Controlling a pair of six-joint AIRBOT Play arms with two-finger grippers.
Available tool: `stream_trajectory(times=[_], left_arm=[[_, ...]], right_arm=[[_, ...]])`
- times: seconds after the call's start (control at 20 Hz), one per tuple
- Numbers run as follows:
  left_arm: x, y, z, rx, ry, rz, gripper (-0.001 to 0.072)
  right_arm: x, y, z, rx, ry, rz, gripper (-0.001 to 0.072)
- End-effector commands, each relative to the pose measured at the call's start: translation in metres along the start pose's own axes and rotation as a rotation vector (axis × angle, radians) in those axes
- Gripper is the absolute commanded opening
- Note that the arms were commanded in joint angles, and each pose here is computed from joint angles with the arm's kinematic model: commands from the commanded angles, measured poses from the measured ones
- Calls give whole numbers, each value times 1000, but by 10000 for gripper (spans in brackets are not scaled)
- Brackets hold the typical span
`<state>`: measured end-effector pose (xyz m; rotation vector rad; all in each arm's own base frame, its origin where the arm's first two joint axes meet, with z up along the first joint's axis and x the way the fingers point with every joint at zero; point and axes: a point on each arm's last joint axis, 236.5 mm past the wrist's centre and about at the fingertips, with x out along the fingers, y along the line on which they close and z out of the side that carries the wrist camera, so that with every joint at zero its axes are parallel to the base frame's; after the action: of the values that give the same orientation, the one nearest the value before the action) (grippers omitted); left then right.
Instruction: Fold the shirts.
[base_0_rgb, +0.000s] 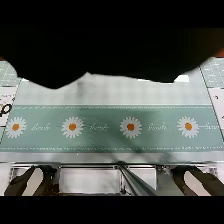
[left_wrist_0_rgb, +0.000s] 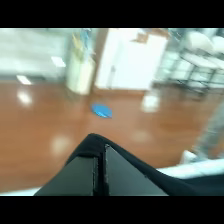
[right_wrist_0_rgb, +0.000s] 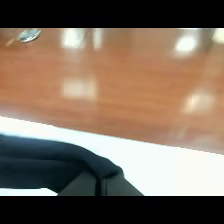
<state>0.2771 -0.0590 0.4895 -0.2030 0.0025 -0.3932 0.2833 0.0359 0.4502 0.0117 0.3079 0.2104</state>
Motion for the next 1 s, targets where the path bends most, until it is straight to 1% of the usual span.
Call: stream_trajectory(times=[0.0, 0.1, 0.2, 0.25, 0.3, 0.35, 0.45, 0.6, 0.7, 0.85, 0.95], left_arm=[[-61, -42, 21, 159, -103, 126, 21], [-97, -55, 22, 239, -127, 179, 20], [-129, -41, 21, 242, -131, 261, 20], [-142, -28, 15, 207, -109, 310, 20], [-150, -16, 2, 134, -62, 343, 19], [-153, -8, -14, 74, 2, 354, 19], [-143, 5, -45, 39, 120, 357, 19], [-98, 37, -86, 5, 240, 404, 19], [-48, 50, -126, -31, 342, 375, 19], [34, 78, -200, -104, 495, 353, 19], [82, 108, -250, -141, 589, 377, 19]], right_arm=[[-65, 5, 3, -49, -73, -102, 24], [-89, -1, -1, -39, -91, -172, 24], [-104, 2, -11, -31, -78, -185, 24], [-108, 4, -15, -25, -75, -183, 24], [-109, 2, -21, -21, -65, -195, 24], [-108, -6, -30, -7, -41, -225, 24], [-92, -22, -51, 33, 33, -265, 24], [-35, -28, -92, 85, 191, -195, 24], [13, -31, -125, 123, 306, -124, 24], [88, -42, -171, 176, 435, -44, 24], [141, -58, -200, 212, 510, -21, 24]])
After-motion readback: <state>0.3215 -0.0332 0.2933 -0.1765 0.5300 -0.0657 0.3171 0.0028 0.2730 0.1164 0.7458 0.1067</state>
